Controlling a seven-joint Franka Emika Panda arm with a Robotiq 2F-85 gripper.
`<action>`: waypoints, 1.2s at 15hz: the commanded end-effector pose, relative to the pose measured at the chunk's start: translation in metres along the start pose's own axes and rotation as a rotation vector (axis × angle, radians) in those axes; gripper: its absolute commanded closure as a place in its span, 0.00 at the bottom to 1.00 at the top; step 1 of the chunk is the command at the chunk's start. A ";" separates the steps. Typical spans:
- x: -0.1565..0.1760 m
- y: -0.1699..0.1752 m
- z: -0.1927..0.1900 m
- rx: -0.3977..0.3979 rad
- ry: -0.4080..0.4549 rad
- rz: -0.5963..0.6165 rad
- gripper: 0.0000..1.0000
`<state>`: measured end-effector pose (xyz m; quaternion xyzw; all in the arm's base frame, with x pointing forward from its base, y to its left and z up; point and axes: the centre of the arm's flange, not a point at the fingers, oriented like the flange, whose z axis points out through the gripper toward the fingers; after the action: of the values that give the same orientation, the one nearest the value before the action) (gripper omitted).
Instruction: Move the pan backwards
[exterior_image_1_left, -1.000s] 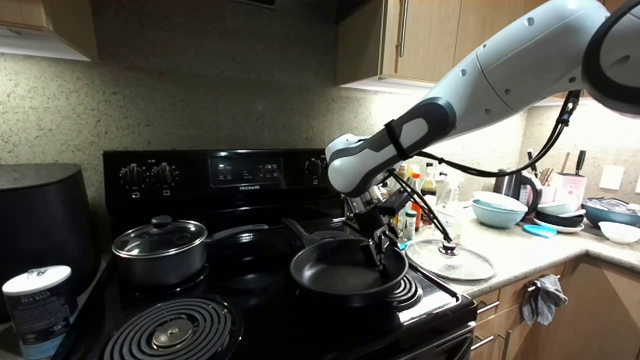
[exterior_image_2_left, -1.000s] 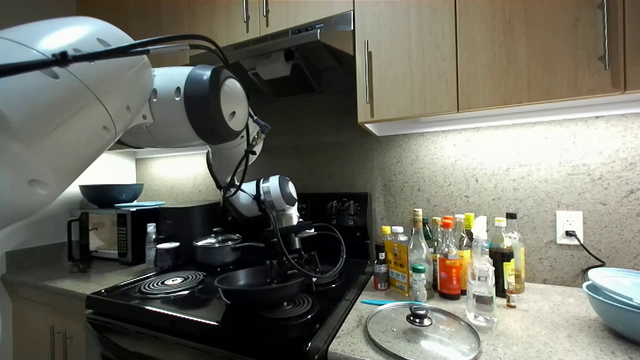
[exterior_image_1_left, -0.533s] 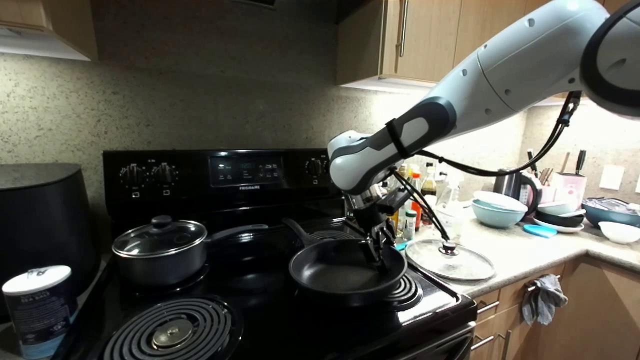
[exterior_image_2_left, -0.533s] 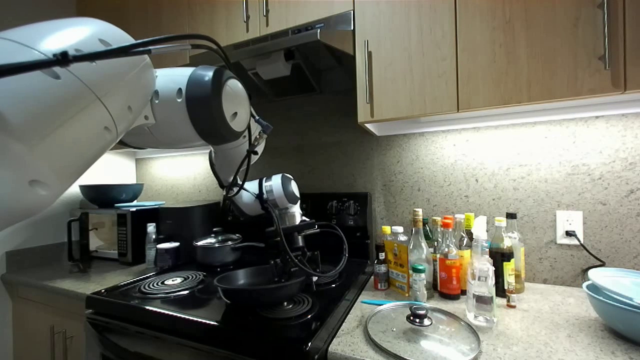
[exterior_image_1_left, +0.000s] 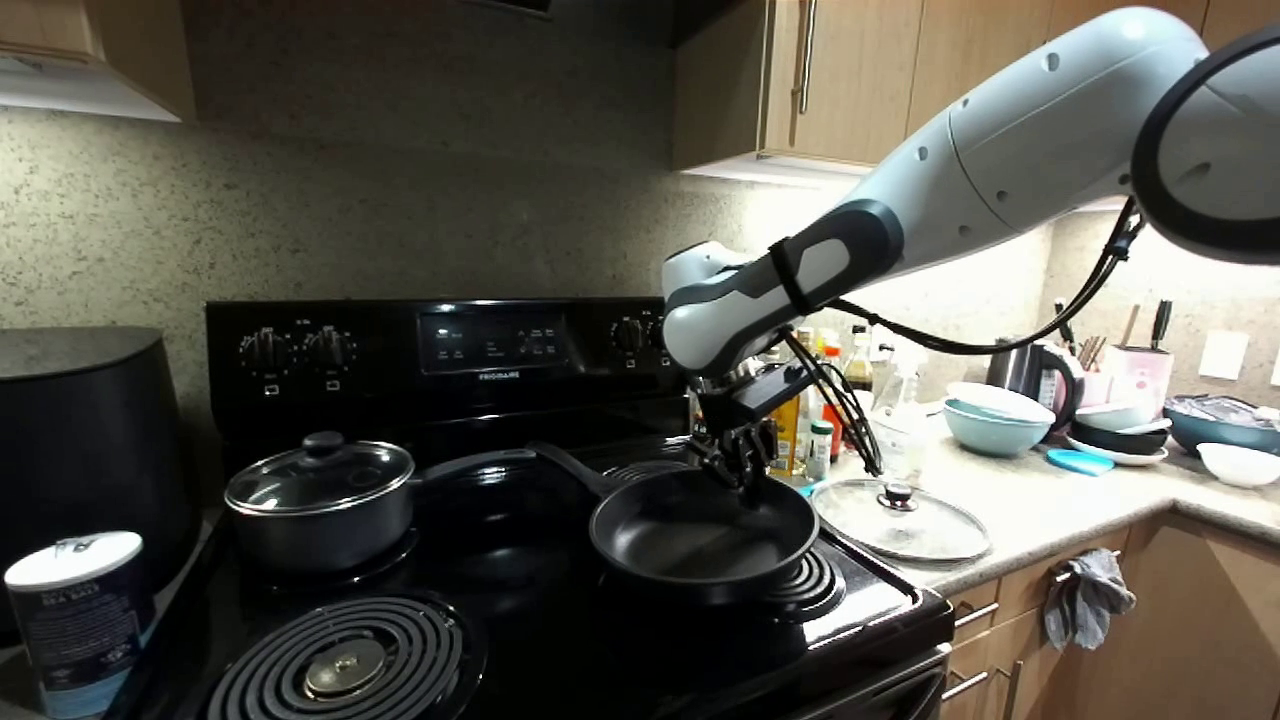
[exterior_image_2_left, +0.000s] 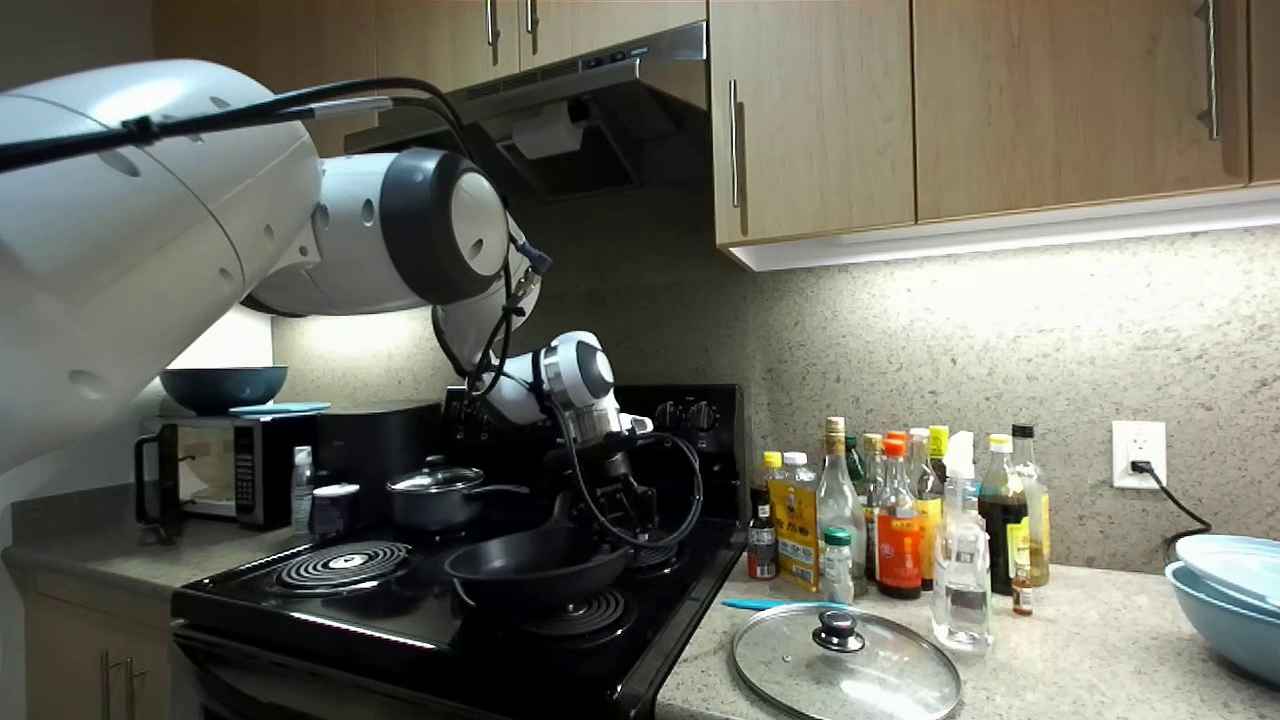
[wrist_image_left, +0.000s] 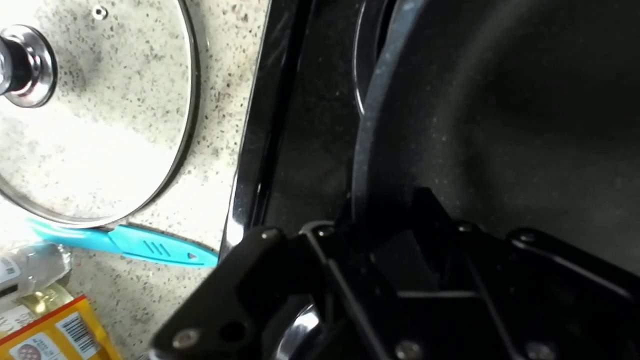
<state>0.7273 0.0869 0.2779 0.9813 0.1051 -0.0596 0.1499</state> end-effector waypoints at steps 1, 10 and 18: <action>0.020 0.006 -0.001 -0.062 0.068 0.114 0.91; 0.022 0.012 -0.029 0.003 0.096 0.075 0.82; 0.043 0.029 -0.043 -0.080 0.146 -0.010 0.97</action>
<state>0.7575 0.0915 0.3153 0.9852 0.0898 0.0021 0.1463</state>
